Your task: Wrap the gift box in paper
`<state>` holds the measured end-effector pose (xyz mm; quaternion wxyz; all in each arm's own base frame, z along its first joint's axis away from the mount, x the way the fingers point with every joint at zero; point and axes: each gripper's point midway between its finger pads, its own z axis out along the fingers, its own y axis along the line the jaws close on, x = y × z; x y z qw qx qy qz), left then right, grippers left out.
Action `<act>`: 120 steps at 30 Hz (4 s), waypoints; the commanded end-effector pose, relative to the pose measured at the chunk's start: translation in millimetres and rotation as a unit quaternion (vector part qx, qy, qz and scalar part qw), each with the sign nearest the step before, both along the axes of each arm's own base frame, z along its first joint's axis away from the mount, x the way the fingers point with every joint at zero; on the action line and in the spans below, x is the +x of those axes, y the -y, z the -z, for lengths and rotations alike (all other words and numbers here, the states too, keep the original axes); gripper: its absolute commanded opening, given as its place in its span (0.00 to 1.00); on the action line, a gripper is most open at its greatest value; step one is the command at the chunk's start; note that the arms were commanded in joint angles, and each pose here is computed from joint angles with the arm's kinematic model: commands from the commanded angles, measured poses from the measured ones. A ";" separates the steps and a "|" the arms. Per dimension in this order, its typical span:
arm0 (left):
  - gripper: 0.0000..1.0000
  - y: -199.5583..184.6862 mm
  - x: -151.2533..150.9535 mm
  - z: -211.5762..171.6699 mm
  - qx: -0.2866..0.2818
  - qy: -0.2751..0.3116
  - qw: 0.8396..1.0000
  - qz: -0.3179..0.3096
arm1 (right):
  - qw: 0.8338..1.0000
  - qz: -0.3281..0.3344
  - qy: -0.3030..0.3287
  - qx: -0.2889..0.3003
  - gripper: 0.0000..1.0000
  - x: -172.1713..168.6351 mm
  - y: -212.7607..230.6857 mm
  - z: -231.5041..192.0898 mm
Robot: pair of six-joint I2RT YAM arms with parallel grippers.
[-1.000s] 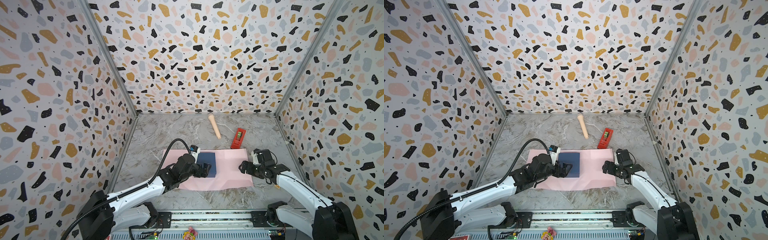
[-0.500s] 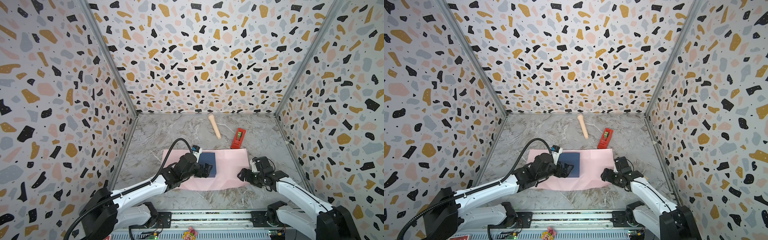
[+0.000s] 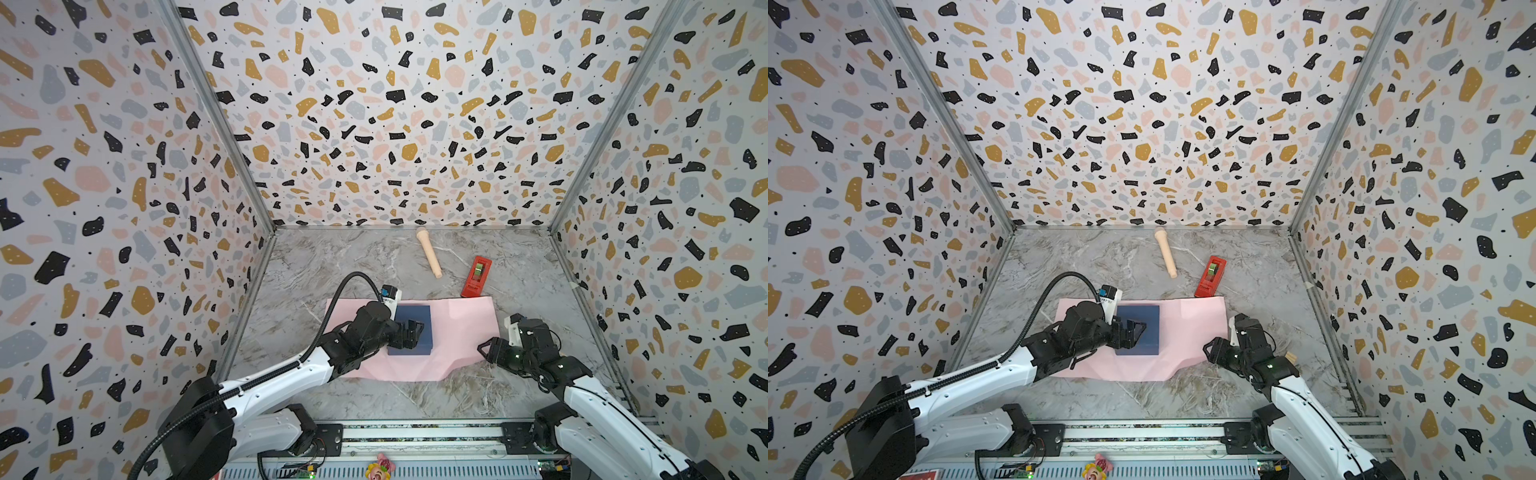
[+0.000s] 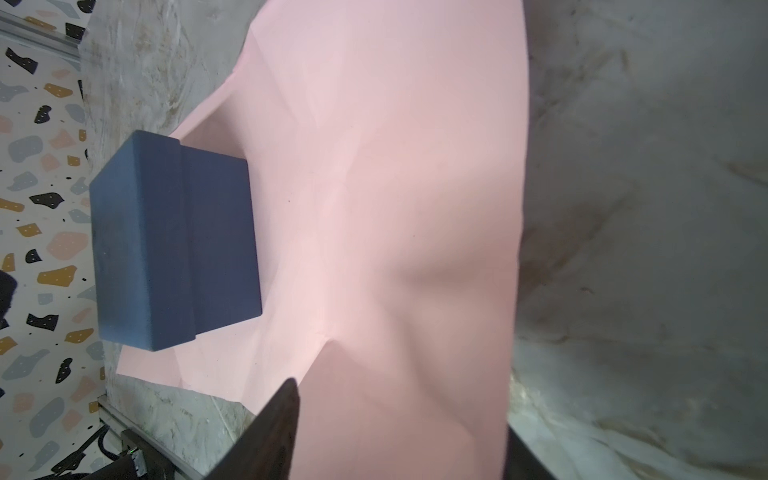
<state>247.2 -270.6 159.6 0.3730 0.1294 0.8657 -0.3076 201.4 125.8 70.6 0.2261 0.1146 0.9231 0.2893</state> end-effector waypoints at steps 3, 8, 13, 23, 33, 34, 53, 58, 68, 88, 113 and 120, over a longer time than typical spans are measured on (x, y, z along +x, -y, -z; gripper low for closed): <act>0.96 6.1 4.8 -23.5 -0.032 0.018 0.999 0.001 | 1.000 0.017 0.002 -0.015 0.51 -0.1 7.7 2.9; 0.96 11.5 4.3 -24.0 -0.038 0.012 0.999 0.010 | 0.999 0.035 0.004 -0.024 0.54 -0.4 14.4 2.0; 0.95 12.3 4.8 -22.2 -0.037 0.010 0.999 0.010 | 0.999 0.044 0.007 -0.022 0.51 -0.3 16.2 -2.4; 0.95 12.9 4.8 -18.3 -0.032 0.008 0.999 0.012 | 0.999 0.046 0.017 -0.017 0.28 2.0 15.4 -7.2; 0.95 21.0 1.3 -14.8 -0.044 -0.011 0.999 0.027 | 0.997 0.009 0.070 0.010 0.09 11.7 1.1 -30.2; 0.95 23.4 0.3 -14.3 -0.046 -0.017 0.998 0.031 | 0.997 0.002 0.076 0.012 0.07 12.7 -1.3 -32.9; 0.92 37.7 -2.5 -25.5 -0.145 -0.085 0.986 0.006 | 0.981 -0.113 0.146 0.052 0.01 15.5 -100.4 -92.1; 0.92 36.6 2.1 -33.1 -0.162 -0.085 0.983 -0.008 | 0.977 -0.139 0.151 0.050 0.01 12.2 -125.7 -96.8; 0.88 45.2 20.5 -44.0 -0.195 -0.099 0.975 -0.020 | 0.973 -0.168 0.146 0.068 0.01 1.4 -159.6 -90.1; 0.38 55.9 40.6 5.8 -0.071 -0.110 0.991 -0.017 | 0.970 -0.188 0.135 0.073 0.01 -3.2 -184.5 -78.4; 0.00 1.3 40.2 21.1 -0.022 -0.098 0.994 0.032 | 0.945 -0.252 0.183 0.100 0.65 -4.1 -152.7 -117.4; 0.00 -22.2 37.3 32.6 -0.019 -0.107 0.994 0.016 | 0.961 -0.215 0.159 0.070 0.80 22.9 -138.8 -100.5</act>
